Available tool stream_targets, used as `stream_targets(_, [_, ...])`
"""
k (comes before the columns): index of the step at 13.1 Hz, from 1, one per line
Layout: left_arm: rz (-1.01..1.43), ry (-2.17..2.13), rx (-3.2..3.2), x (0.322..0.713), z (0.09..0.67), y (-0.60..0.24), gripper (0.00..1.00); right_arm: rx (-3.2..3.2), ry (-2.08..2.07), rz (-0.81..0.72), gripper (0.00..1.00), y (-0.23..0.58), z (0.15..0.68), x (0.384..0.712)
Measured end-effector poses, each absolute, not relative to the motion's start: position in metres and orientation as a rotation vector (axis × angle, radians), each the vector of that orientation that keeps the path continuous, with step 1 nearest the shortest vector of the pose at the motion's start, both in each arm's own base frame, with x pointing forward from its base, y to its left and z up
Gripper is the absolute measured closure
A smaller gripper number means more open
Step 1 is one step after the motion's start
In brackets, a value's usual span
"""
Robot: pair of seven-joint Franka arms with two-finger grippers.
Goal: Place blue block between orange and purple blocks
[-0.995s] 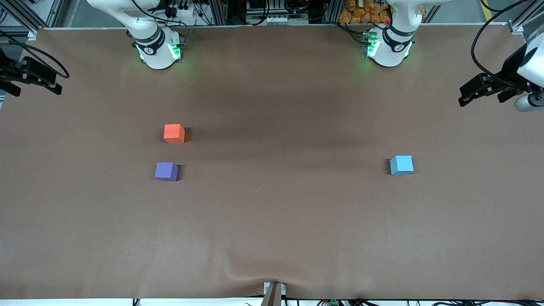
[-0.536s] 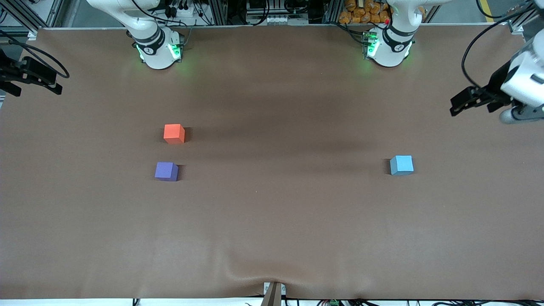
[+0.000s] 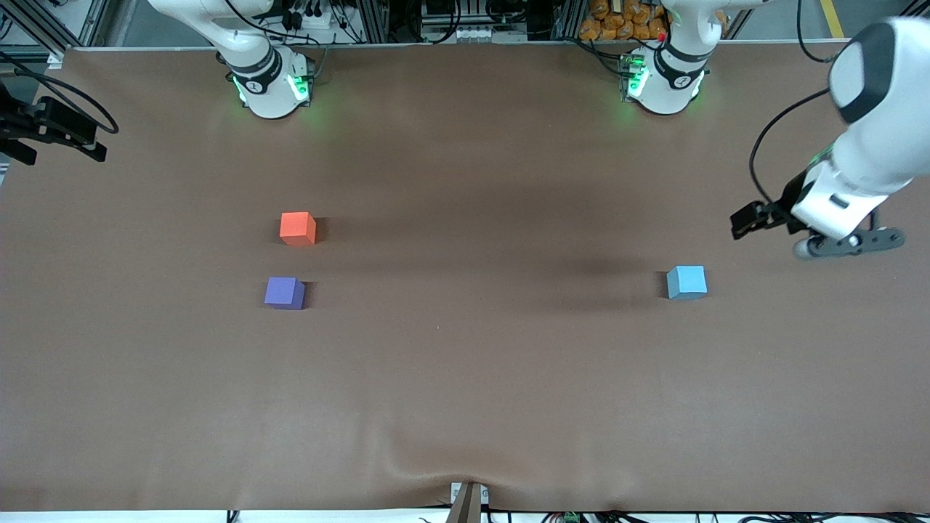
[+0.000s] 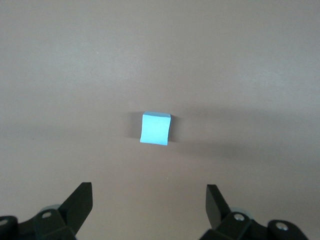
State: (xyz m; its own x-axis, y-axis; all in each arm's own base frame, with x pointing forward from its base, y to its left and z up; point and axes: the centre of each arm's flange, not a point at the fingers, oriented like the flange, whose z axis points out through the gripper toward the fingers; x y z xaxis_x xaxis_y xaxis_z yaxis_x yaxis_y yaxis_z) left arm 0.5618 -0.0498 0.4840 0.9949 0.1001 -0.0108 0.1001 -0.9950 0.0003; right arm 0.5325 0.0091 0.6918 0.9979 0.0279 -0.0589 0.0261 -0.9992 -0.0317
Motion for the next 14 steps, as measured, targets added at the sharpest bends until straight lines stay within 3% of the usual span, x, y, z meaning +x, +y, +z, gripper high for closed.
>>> stream_targets(14, [0.069,0.221,3.098,0.548,0.276,-0.028,0.0,-3.108,-0.042,0.092,0.0,0.009,0.692,0.533])
